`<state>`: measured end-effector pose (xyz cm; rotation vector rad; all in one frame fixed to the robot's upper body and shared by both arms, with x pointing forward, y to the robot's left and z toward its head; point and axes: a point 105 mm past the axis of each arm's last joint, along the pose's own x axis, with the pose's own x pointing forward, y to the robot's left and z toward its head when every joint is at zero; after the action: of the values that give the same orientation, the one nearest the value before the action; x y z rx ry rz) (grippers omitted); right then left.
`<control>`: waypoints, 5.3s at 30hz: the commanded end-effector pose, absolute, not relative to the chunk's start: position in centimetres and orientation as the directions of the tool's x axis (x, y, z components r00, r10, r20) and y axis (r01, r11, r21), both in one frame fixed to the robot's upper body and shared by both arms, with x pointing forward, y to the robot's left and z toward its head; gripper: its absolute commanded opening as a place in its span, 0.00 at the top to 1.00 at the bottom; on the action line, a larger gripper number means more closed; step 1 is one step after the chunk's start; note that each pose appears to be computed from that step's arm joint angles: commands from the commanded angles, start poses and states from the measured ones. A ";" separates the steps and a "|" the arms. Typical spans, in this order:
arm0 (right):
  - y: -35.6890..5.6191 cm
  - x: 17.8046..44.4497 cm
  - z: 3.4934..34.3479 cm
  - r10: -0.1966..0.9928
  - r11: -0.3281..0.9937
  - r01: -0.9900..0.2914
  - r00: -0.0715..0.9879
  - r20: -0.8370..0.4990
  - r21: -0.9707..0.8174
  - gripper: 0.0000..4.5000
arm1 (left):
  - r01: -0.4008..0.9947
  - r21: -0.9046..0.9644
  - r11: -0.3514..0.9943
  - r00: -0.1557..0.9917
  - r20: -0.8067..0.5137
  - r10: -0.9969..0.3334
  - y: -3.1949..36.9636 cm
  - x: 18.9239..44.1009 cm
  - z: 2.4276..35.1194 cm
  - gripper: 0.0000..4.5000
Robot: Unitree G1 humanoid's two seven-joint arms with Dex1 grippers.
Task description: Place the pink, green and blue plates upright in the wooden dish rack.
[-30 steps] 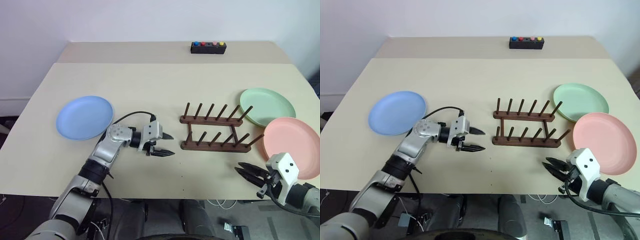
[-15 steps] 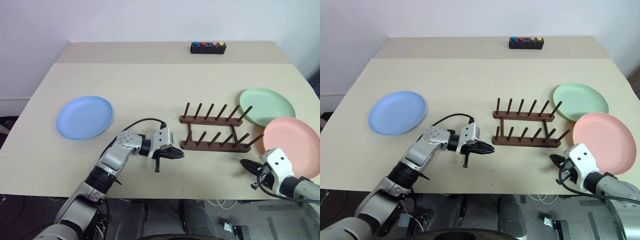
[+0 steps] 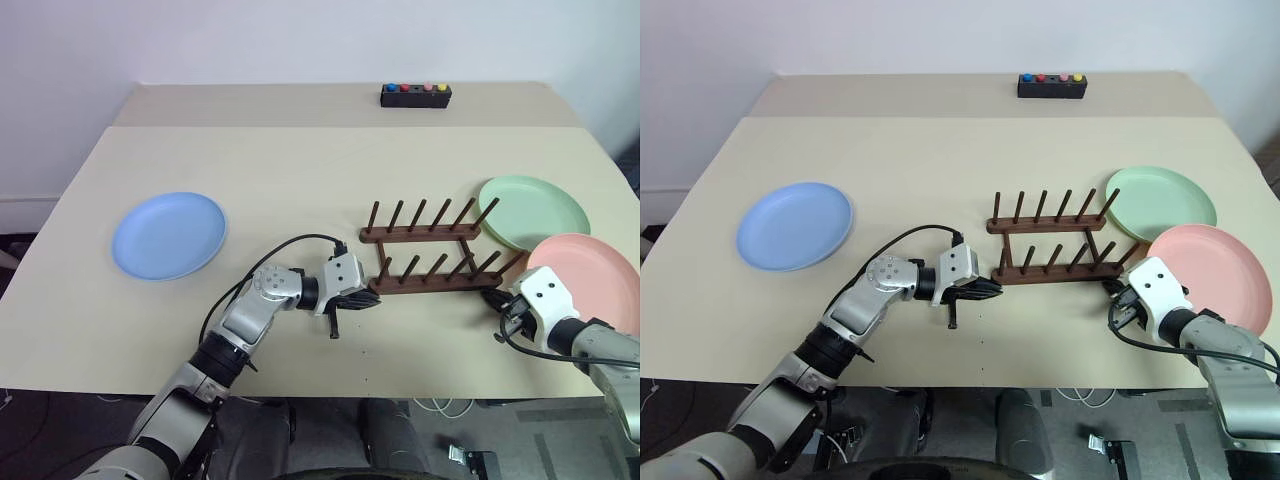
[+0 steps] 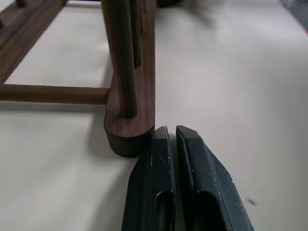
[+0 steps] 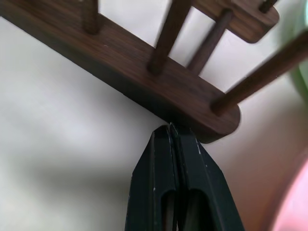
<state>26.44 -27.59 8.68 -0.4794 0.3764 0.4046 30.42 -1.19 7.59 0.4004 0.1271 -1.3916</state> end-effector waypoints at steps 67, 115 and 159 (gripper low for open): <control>-30.5 22.1 13.3 0.106 0.864 -0.323 0.867 -0.488 -0.386 0.01 | 0.971 0.196 0.136 0.160 -0.111 -0.981 1.8 28.5 11.8 0.96; -23.9 29.4 29.3 0.651 0.759 -0.628 0.736 0.187 -0.171 1.00 | 0.963 0.221 0.155 0.176 -0.079 -0.981 0.9 28.7 11.9 0.96; -26.7 30.6 27.3 0.752 0.613 -0.777 0.629 0.195 0.145 1.00 | 0.955 0.223 0.198 0.224 -0.099 -0.969 1.6 28.8 11.7 0.96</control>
<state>30.81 -26.19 26.23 0.2487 -0.0850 0.9005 28.94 1.76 10.81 0.2558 -0.0260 -1.3430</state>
